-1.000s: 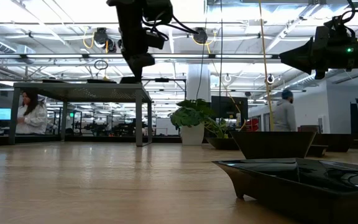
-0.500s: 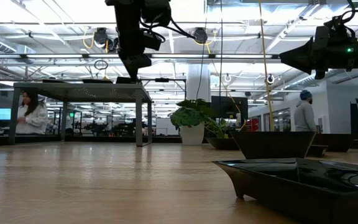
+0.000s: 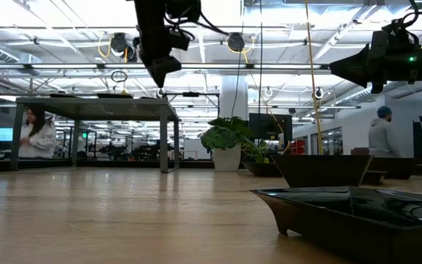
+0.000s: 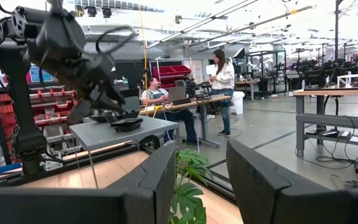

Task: Pick & Place Mini shaped plates
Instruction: Move the black leaf shaped plate to the center of the table

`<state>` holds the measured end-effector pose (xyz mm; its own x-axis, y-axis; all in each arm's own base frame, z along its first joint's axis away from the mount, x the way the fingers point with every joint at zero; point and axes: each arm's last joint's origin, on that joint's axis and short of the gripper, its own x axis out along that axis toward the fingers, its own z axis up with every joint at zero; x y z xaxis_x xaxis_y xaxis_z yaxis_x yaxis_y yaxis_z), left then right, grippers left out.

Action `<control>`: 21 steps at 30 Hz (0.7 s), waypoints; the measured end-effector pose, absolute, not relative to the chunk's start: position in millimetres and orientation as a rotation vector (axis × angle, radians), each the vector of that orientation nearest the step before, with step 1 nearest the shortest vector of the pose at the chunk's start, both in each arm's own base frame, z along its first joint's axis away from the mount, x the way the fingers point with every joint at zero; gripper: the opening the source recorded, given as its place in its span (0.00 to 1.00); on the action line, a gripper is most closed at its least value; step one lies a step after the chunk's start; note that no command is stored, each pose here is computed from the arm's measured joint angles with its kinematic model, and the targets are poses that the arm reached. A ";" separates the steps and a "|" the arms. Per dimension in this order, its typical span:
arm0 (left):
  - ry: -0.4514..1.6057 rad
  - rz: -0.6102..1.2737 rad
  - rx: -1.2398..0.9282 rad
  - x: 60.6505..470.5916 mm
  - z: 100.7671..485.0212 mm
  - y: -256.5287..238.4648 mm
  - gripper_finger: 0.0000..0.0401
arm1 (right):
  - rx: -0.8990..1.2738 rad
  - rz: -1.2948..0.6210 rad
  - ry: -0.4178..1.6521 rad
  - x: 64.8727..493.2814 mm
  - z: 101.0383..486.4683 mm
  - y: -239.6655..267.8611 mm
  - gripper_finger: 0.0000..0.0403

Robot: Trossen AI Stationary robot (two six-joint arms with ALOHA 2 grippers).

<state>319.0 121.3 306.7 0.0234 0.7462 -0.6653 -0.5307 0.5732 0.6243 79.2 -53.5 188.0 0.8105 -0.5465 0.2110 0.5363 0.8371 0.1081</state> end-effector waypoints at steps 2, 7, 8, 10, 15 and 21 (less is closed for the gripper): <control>1.171 1.007 0.228 318.3 314.2 121.2 0.33 | 0.044 -0.579 -0.239 79.2 188.0 -53.5 0.32; 1.110 1.015 0.215 315.1 335.8 118.5 0.37 | 0.044 -0.579 -0.239 79.2 187.9 -53.5 0.32; 1.097 1.003 0.188 314.6 338.5 117.3 0.37 | 0.044 -0.578 -0.238 79.3 187.9 -53.5 0.32; 1.043 0.957 0.101 317.5 342.9 113.2 0.37 | 0.044 -0.579 -0.239 79.2 187.9 -53.5 0.32; 1.026 0.678 -0.218 324.0 340.2 94.7 0.34 | 0.044 -0.579 -0.239 79.2 188.0 -53.5 0.32; 1.096 0.411 -0.240 330.6 337.7 52.4 0.29 | 0.044 -0.578 -0.238 79.3 187.9 -53.5 0.32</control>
<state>330.6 52.4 337.7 0.3930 0.2032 -0.8968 -0.4364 0.8996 0.0126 79.3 -53.5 187.9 0.8106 -0.5463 0.2108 0.5361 0.8372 0.1080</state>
